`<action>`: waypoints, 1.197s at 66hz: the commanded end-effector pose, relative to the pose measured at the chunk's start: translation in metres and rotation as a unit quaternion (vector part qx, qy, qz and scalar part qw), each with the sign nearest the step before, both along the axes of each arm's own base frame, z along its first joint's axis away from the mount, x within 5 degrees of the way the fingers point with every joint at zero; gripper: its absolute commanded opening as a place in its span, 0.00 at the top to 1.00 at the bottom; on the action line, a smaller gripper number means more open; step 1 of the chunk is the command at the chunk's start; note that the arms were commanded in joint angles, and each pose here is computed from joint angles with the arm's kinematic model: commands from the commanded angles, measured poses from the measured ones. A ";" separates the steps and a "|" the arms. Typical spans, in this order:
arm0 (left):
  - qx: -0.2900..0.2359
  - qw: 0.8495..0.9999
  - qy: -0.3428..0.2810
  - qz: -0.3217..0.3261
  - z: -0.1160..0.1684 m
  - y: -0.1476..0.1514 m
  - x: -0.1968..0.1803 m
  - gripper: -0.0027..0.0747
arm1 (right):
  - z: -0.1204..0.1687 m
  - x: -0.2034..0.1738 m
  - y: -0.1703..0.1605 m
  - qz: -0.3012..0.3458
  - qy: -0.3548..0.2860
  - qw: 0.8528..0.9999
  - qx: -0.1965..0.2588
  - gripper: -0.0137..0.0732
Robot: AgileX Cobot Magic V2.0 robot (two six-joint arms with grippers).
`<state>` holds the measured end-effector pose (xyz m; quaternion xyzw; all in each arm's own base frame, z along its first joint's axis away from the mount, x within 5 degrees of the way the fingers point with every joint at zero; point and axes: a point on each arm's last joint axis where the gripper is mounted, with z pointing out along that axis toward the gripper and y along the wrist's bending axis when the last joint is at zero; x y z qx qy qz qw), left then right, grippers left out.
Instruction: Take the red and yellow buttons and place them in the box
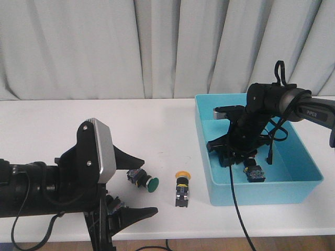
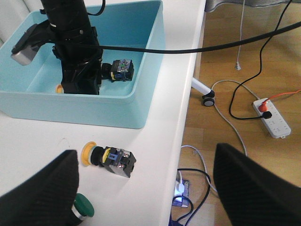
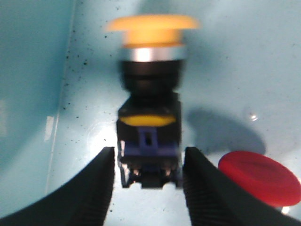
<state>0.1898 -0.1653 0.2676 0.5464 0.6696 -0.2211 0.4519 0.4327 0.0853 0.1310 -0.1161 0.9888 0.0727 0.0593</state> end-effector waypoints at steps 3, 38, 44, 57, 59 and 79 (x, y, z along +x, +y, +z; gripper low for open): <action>-0.030 1.000 -0.003 0.010 0.013 -0.002 0.000 0.23 | 0.035 0.004 0.000 0.005 -0.045 0.999 0.007 0.38; -0.030 1.000 -0.003 0.010 0.013 -0.002 0.000 0.23 | 0.147 -0.078 -0.009 0.020 -0.143 0.989 0.045 0.38; -0.030 1.000 -0.003 0.010 0.013 -0.002 0.000 0.23 | 0.162 -0.113 -0.015 0.026 -0.179 0.982 0.048 0.38; -0.030 1.000 -0.003 0.009 0.013 -0.002 0.000 0.23 | 0.188 -0.184 -0.027 0.021 -0.239 0.969 0.055 0.38; -0.030 1.000 -0.003 0.009 0.013 -0.002 0.000 0.23 | 0.191 -0.195 -0.029 0.021 -0.246 0.967 0.057 0.38; -0.032 0.999 0.000 0.003 0.013 -0.003 -0.001 0.23 | 0.185 -0.264 -0.040 0.024 -0.270 0.961 0.061 0.38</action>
